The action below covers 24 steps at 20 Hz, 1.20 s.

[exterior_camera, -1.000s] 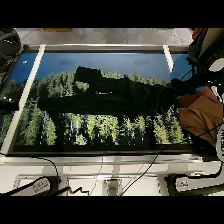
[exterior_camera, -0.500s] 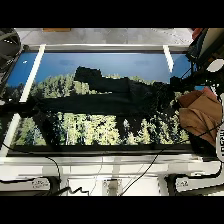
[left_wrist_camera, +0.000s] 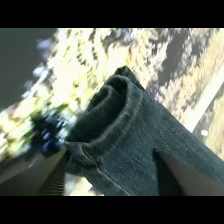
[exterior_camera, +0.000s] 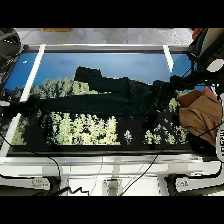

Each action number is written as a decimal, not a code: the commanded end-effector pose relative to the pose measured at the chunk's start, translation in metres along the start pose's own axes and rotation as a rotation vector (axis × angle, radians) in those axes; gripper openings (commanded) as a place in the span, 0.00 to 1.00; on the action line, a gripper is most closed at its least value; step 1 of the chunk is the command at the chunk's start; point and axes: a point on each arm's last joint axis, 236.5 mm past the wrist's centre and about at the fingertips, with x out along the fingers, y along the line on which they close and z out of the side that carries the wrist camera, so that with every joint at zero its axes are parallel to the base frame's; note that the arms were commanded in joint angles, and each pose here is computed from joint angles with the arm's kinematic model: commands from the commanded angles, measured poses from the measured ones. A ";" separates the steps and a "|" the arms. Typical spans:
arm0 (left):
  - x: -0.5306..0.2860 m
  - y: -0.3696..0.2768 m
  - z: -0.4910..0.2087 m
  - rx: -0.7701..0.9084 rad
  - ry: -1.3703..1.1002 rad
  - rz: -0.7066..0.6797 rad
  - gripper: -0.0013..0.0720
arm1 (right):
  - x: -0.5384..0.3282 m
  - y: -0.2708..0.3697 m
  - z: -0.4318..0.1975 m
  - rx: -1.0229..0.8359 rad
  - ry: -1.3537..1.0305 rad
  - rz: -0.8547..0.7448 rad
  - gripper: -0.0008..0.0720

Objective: Fold the clothes and pants, and hang the long-sleeved shirts on hangers.

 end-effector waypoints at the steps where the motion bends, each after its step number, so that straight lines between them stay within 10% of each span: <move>1: 0.011 0.000 -0.001 0.007 -0.010 0.009 0.67 | 0.000 0.000 0.004 -0.001 -0.018 -0.003 0.05; 6: 0.017 -0.014 0.012 0.018 -0.086 -0.002 0.05 | 0.000 0.000 0.004 -0.001 -0.018 -0.003 0.05; 16: -0.098 -0.173 0.155 0.244 -0.423 -0.238 0.04 | -0.025 -0.009 0.107 0.188 -0.473 -0.007 0.05; 24: -0.117 -0.024 0.098 0.637 0.020 0.428 0.04 | 0.032 -0.034 -0.017 0.176 0.016 -0.101 0.05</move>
